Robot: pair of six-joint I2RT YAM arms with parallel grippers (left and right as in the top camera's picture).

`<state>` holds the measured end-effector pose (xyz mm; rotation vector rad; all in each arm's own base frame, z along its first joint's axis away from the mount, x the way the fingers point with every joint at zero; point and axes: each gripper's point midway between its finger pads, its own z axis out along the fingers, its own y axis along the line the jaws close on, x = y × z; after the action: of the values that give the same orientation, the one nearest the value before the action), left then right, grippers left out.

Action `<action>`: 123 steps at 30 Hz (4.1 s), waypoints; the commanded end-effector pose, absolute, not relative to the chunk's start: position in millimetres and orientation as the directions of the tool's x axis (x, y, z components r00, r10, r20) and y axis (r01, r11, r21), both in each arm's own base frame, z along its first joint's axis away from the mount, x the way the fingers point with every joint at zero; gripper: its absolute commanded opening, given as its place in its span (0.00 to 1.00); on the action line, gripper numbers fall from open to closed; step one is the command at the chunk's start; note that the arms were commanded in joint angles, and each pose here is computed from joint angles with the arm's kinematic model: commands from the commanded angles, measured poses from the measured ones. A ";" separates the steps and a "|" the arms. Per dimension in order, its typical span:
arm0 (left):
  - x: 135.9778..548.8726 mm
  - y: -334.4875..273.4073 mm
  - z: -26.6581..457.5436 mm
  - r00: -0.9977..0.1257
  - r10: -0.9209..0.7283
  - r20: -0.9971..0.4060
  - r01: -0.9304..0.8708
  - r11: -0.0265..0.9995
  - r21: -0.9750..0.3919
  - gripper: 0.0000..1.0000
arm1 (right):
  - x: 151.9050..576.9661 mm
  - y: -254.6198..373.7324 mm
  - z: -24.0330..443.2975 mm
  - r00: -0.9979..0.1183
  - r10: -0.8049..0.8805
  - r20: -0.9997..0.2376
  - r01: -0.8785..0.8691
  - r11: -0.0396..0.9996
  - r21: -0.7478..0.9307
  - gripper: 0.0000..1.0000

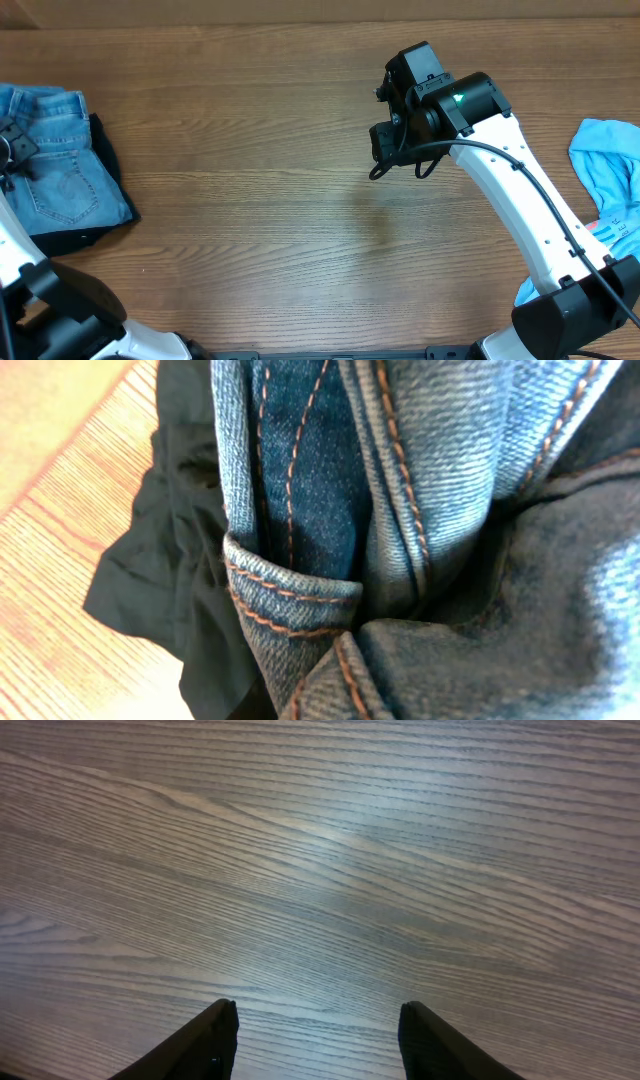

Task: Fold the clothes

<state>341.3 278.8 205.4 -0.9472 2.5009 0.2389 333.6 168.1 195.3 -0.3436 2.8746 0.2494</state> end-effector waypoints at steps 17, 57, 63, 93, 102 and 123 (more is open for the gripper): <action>321.2 312.8 170.1 -0.494 -0.798 -0.345 -0.753 0.591 -0.290 1.00 | 334.2 166.4 201.8 -0.941 -0.206 -0.270 -0.250 0.958 0.141 0.56; 297.1 -3.0 299.1 -0.712 -0.005 -0.703 0.070 0.994 -0.078 1.00 | 338.5 20.8 272.5 -0.751 0.230 -0.619 0.067 0.959 0.276 1.00; 252.6 3.3 255.9 -0.635 -0.038 -0.772 0.007 0.998 -0.055 1.00 | 274.3 14.7 244.9 -0.648 0.227 -0.727 0.063 0.967 0.246 1.00; 235.7 3.4 119.9 -0.940 -0.065 -0.335 -0.038 0.996 -0.086 1.00 | 211.4 23.0 247.0 -0.415 0.190 -0.890 -0.040 0.973 0.227 1.00; 235.4 3.4 100.3 -0.966 -0.067 -0.248 -0.046 0.995 -0.090 1.00 | 224.3 37.9 221.6 -0.068 0.193 -0.979 -0.207 0.957 0.203 1.00; 235.8 3.4 94.0 -0.973 -0.067 -0.222 -0.048 0.995 -0.091 1.00 | 245.3 21.3 171.8 -0.039 0.198 -0.979 -0.113 0.973 0.201 1.00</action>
<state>236.1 3.2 96.3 -0.0676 2.9055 -0.1263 245.3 21.8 172.4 0.0634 1.5990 0.2549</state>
